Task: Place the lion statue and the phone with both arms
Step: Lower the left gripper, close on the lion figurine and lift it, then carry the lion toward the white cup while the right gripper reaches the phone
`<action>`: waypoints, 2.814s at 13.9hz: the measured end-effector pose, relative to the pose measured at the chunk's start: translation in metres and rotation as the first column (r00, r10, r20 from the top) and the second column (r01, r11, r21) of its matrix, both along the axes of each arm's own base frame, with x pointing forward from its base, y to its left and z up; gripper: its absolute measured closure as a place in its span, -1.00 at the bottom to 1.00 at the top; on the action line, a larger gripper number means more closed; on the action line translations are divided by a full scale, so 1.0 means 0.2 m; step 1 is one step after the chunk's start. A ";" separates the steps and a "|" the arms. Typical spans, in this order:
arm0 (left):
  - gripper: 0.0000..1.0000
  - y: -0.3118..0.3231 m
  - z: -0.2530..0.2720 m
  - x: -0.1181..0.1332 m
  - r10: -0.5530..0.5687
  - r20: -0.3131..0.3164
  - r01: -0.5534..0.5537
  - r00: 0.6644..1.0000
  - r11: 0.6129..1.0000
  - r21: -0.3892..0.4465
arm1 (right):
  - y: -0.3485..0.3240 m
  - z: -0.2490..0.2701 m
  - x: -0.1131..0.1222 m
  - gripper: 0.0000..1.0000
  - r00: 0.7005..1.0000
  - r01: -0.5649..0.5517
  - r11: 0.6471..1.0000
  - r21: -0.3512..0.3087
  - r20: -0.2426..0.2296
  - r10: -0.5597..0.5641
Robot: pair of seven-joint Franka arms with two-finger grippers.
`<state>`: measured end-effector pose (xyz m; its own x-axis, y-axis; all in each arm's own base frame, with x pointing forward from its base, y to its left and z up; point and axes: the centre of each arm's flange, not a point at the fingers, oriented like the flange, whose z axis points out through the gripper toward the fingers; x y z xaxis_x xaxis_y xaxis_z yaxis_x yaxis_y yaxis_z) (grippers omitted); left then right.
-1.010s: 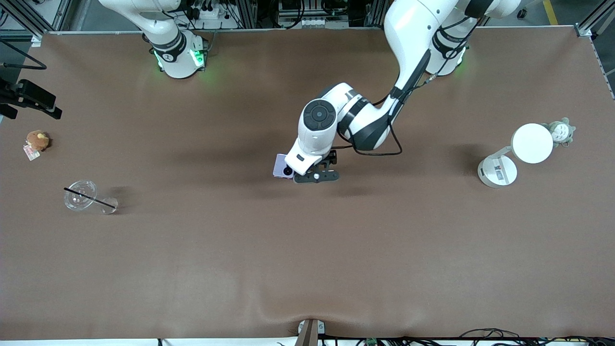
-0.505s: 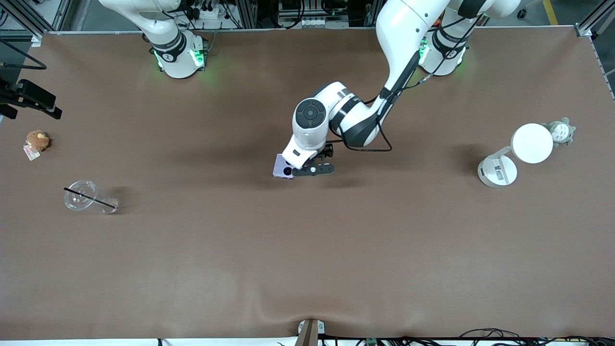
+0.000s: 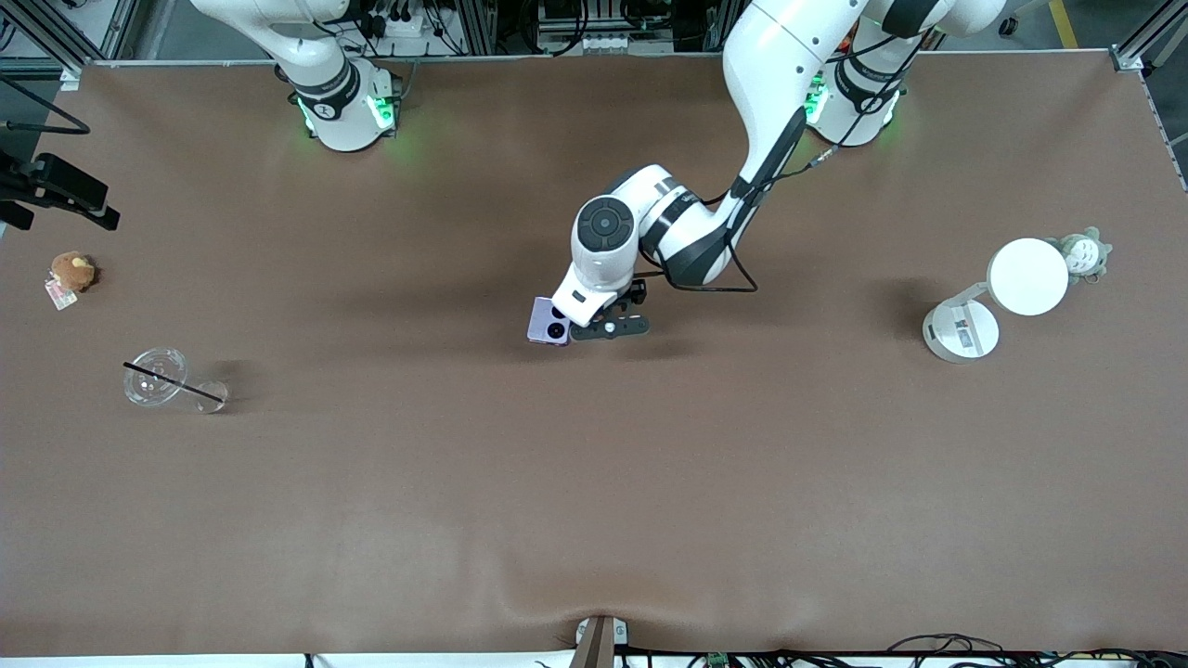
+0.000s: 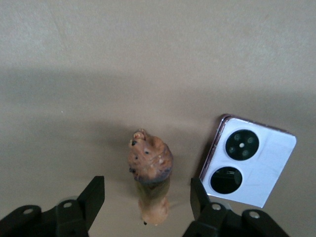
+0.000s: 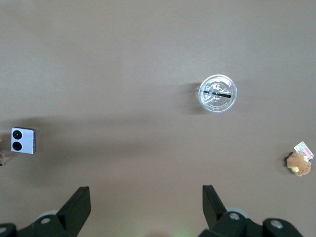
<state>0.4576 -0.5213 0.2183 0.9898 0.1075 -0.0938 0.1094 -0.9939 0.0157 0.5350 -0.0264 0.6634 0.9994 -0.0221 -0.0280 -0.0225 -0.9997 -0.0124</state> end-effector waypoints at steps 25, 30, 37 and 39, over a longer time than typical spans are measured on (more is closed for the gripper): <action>0.34 0.65 0.43 0.28 0.070 0.103 -0.077 0.992 0.995 0.067 | 0.06 -0.16 0.15 -1.00 1.000 -0.019 0.999 0.028 0.014 0.019; 0.34 1.17 0.42 0.32 0.028 0.119 -0.035 0.993 0.997 0.064 | 0.30 -0.61 0.43 -1.00 0.997 -0.070 0.991 0.114 -0.035 0.075; 0.34 1.90 0.19 0.31 -0.118 0.107 0.112 0.987 0.992 0.062 | 0.74 -1.20 0.65 -1.00 0.996 -0.070 0.989 0.131 -0.053 0.077; 0.34 2.10 0.13 0.27 -0.164 0.108 0.158 0.981 0.986 0.060 | 0.90 -1.34 0.64 -1.00 0.995 -0.024 0.993 0.118 -0.097 0.036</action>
